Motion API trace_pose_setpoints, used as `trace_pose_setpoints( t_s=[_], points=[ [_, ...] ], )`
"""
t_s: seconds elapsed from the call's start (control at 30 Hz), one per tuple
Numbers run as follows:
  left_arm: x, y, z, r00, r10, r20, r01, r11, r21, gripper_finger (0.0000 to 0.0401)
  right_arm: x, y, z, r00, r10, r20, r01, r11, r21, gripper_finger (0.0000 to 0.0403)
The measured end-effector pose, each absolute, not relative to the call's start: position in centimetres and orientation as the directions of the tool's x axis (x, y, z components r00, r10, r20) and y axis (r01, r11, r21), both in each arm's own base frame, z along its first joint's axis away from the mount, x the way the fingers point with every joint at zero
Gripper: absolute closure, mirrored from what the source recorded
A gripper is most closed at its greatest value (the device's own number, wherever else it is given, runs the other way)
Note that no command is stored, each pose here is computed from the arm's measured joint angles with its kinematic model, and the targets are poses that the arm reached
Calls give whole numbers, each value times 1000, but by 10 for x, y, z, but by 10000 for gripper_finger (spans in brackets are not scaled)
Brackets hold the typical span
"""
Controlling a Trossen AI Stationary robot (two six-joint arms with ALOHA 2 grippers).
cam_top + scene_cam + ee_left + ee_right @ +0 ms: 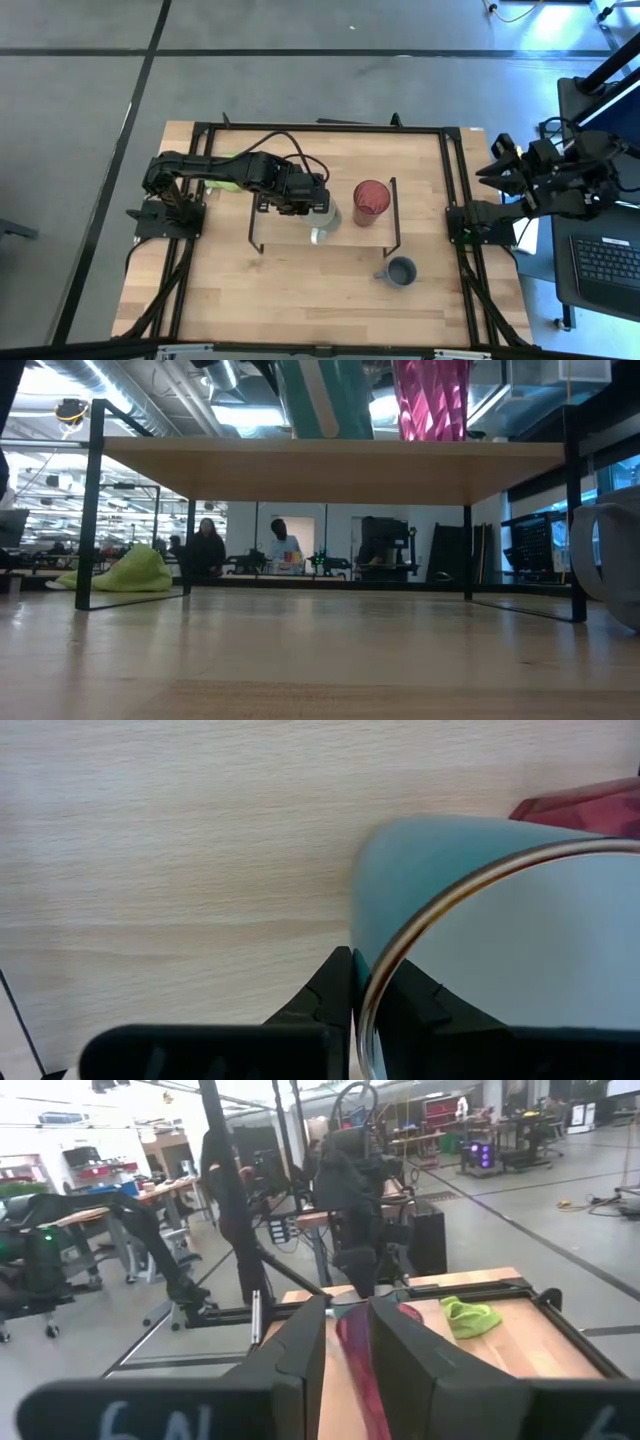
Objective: Stack small to large cups/mugs on shelf
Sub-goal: Put the white mug on the shelf
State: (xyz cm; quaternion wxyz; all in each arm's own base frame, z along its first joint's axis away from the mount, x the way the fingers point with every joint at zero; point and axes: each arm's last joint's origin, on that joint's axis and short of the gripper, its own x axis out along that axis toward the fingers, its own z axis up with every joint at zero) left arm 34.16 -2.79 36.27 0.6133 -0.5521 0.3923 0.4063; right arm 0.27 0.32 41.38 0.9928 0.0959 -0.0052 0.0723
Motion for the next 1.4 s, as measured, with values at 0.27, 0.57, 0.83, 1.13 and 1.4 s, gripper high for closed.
trace_pose_setpoints(
  t_s=[0.27,0.57,0.83,1.13,1.4],
  points=[
    [338,-26,366,365,99,-926,-931,58,-361,373,3,3,414,990,140,30,-143,974,175,324],
    [337,-26,367,375,104,-921,-927,65,-370,372,3,3,414,991,131,30,-134,977,167,324],
    [338,-26,369,393,104,-914,-919,75,-387,365,3,3,414,991,131,29,-134,979,152,324],
    [338,-25,370,398,113,-910,-917,83,-391,340,3,3,414,991,131,29,-134,979,152,324],
    [338,-25,370,401,115,-909,-916,84,-393,341,3,3,414,991,129,28,-132,980,150,324]
  ],
)
